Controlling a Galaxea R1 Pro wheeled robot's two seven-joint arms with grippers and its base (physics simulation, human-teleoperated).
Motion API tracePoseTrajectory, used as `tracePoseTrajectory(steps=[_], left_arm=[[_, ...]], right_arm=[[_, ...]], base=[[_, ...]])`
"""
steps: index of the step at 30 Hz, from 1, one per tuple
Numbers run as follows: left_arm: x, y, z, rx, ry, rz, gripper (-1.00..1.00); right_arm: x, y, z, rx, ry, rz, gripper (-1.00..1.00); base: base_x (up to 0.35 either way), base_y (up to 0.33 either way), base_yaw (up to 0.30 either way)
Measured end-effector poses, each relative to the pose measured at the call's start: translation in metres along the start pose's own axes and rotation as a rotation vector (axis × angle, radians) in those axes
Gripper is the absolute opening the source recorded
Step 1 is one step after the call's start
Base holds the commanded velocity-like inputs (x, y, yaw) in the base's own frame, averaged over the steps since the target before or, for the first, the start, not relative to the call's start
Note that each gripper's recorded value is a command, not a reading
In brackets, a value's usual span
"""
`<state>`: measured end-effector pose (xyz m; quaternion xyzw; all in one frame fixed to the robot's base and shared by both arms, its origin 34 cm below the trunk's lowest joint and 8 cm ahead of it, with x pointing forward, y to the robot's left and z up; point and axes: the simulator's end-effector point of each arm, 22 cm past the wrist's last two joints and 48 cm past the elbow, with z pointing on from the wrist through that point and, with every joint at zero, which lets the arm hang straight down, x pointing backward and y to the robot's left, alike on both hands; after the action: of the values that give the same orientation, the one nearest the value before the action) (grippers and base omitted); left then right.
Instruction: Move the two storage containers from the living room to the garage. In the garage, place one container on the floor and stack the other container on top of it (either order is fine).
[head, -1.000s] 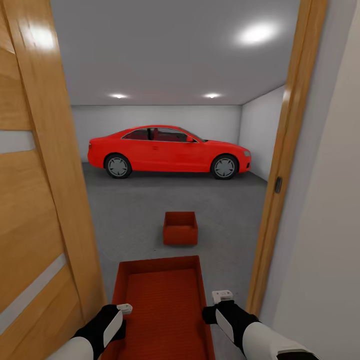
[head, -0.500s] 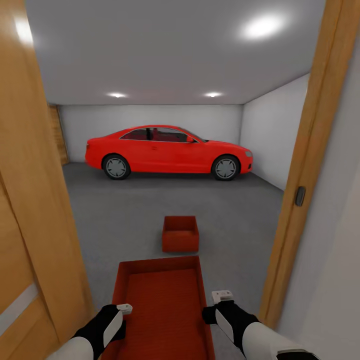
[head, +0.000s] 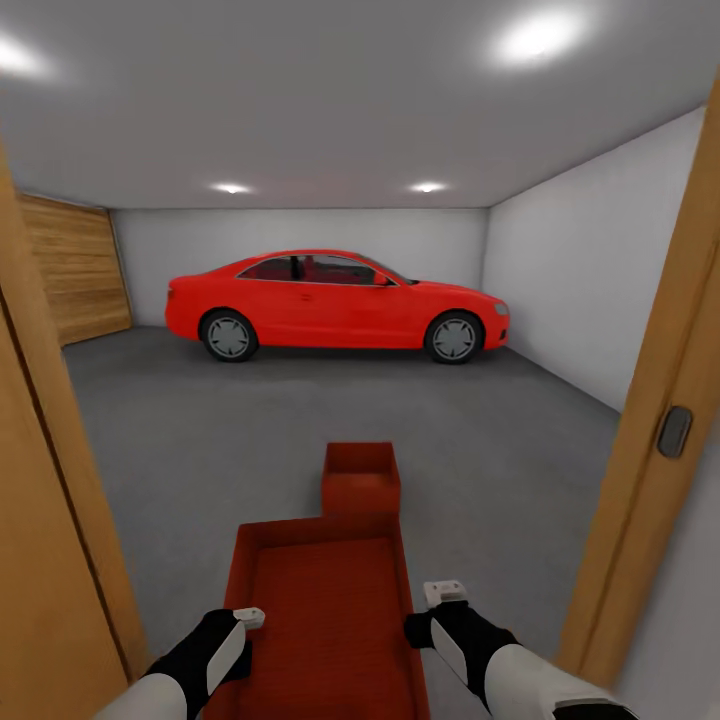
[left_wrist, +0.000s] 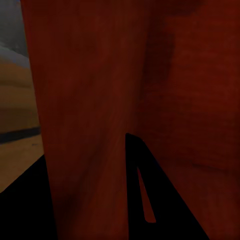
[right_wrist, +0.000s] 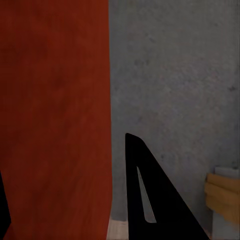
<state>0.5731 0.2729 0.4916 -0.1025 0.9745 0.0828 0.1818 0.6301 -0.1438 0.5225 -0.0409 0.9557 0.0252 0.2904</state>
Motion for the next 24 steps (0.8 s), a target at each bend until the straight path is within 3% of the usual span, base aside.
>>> tracePoseTrajectory(steps=[24], left_arm=[[0.0, 0.0, 0.0, 0.0, 0.0, 0.0, -1.0]], right_arm=[[0.0, 0.0, 0.0, 0.0, 0.0, 0.0, -1.0]], base=[[0.34, 0.0, 0.0]])
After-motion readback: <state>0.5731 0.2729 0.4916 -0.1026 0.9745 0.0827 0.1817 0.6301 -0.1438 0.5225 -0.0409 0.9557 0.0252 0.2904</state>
